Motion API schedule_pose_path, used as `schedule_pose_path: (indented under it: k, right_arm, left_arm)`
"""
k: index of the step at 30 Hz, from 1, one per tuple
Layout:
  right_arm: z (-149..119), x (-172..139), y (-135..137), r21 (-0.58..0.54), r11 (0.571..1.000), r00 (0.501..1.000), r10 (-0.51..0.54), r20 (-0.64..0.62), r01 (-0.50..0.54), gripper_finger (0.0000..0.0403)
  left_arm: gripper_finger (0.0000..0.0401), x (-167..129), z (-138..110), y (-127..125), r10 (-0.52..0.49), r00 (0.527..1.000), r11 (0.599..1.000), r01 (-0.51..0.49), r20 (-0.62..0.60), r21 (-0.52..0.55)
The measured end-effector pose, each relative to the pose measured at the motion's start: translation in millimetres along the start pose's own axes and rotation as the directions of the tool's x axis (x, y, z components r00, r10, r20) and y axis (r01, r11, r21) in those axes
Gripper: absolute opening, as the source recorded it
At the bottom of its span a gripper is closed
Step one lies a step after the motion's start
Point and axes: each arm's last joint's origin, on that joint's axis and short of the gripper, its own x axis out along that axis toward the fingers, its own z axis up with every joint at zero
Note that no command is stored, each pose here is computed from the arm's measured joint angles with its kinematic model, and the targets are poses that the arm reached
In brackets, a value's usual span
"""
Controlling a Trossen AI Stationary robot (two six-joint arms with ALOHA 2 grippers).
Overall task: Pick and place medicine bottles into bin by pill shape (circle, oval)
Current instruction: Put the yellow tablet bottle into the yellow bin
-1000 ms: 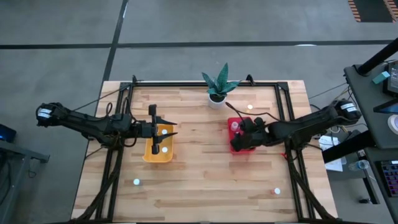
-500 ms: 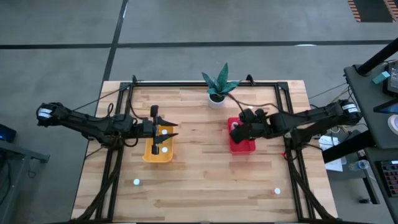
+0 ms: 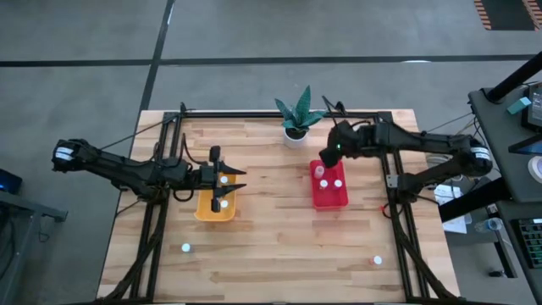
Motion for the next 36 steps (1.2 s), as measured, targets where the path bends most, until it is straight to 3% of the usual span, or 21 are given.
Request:
schedule_pose_path:
  k: [9,17,36]
  right_arm:
    - [15,20,-33,0.070,0.997,0.996,-0.029,-0.079,0.035,0.0245]
    - [20,37,-57,0.110,0.989,0.989,-0.085,-0.124,0.098,0.0242]
    - [26,89,-54,0.042,0.987,0.957,-0.138,-0.254,0.154,0.0237]
  left_arm:
    - [0.0138,-1,1,0,0.001,1.000,1.000,-0.001,0.004,0.002]
    - [0.0138,-1,0,0,0.001,1.000,1.000,-0.001,0.003,0.003]
    - [0.0138,-1,0,0,0.001,1.000,1.000,-0.001,0.002,0.004]
